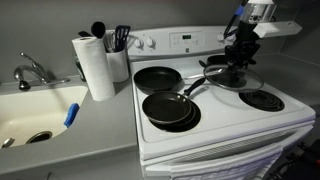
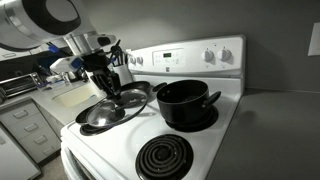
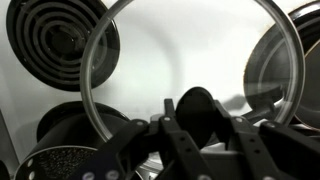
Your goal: Take the lid from the black pot and put it on the stove
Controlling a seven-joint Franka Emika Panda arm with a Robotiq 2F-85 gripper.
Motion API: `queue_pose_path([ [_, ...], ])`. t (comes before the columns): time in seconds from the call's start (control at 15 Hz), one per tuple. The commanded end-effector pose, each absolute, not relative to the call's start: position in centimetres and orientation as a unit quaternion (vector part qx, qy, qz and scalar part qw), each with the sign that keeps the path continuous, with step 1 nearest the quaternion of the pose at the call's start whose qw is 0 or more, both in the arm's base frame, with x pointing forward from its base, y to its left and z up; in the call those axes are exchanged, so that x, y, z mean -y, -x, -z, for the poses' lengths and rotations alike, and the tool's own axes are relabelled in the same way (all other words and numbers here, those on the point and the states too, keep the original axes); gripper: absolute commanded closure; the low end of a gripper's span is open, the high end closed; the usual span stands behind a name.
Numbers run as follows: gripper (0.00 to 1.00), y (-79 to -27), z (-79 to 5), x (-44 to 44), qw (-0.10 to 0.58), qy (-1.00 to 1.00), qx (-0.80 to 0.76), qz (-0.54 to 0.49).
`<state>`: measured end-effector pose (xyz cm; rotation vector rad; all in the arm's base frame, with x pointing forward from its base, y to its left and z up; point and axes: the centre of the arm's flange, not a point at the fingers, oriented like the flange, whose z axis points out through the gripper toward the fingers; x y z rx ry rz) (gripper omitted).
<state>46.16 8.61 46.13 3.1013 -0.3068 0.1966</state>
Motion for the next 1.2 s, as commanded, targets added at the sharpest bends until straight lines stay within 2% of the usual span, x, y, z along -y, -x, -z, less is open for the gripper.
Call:
queue_pose_path([
  [0.0, 0.86, -45.6, -48.8, -8.7, -0.002, -0.996, 0.081, -0.044],
  [0.33, 0.86, -45.1, -46.8, -9.3, -0.083, -0.993, 0.081, -0.009],
  [0.67, 0.86, -44.9, -43.1, -8.5, -0.126, -0.987, 0.083, 0.051],
  [0.93, 0.86, -45.2, -40.9, -7.9, -0.100, -0.988, 0.073, 0.093],
  [1.13, 0.86, -45.9, -39.9, -7.6, -0.037, -0.992, 0.061, 0.103],
])
